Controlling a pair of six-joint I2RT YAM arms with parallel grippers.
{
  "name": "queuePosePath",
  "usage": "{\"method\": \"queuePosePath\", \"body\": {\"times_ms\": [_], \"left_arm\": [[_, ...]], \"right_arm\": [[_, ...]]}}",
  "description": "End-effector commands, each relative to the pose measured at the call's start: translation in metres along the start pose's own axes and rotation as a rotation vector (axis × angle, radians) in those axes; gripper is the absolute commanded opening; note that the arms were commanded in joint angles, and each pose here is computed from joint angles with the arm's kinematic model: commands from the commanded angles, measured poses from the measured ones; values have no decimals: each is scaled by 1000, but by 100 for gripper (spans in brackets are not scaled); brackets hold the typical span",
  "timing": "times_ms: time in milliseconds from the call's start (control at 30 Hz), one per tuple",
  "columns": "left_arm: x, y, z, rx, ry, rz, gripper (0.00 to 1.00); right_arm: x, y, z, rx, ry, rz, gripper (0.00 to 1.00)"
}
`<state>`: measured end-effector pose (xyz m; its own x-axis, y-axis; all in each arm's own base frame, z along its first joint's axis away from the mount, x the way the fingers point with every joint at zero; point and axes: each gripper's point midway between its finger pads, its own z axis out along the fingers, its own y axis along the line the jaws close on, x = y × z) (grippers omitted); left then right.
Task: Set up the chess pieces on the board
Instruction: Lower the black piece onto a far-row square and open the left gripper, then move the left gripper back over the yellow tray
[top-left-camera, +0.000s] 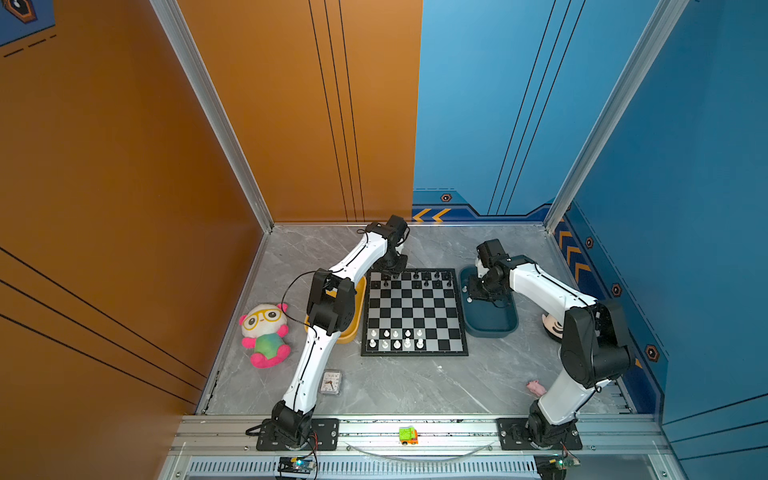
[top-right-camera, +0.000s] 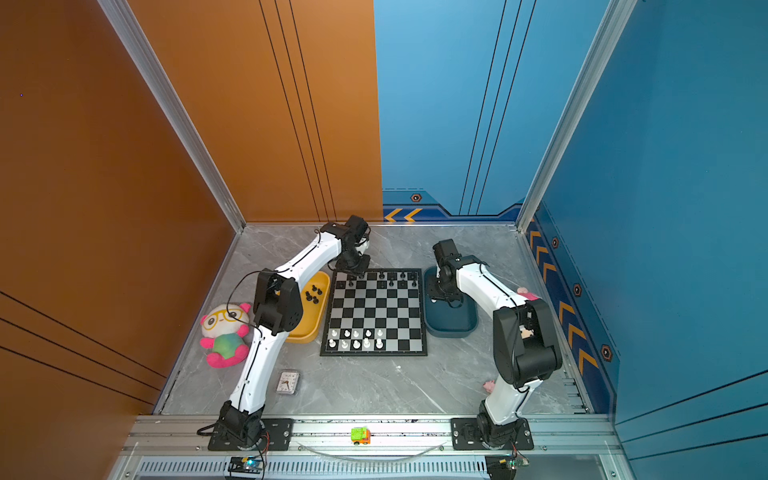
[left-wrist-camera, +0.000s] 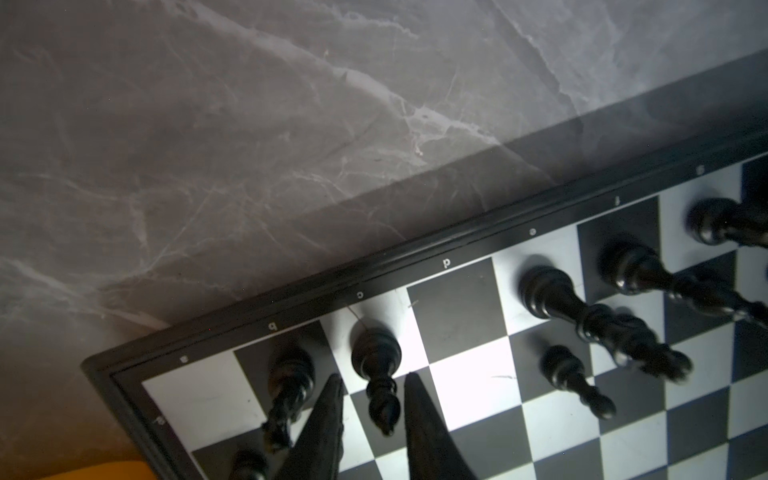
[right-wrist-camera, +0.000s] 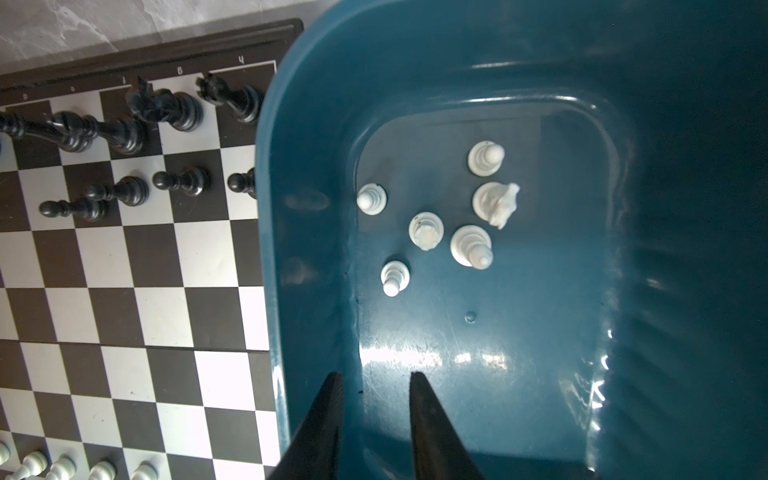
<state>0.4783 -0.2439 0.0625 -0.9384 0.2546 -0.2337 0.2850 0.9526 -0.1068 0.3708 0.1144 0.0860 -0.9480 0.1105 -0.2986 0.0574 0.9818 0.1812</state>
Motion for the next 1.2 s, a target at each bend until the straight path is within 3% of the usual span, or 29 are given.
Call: {"method": "queuePosePath", "body": {"times_ms": [0, 367, 800, 967, 1167], "left_arm": [[3, 1, 2, 5, 21, -7, 32], [-7, -6, -29, -1, -47, 6, 37], [-23, -18, -110, -6, -213, 50, 45], [-15, -10, -148, -41, -265, 61, 45], [20, 16, -177, -123, -265, 43, 45]], "right_arm": [[-4, 6, -1, -11, -5, 9, 31], [-4, 6, -8, -11, -21, 7, 30], [-2, 4, -18, -11, -47, 11, 30], [-1, 4, -23, -12, -59, 11, 30], [2, 8, -20, -12, -53, 2, 30]]}}
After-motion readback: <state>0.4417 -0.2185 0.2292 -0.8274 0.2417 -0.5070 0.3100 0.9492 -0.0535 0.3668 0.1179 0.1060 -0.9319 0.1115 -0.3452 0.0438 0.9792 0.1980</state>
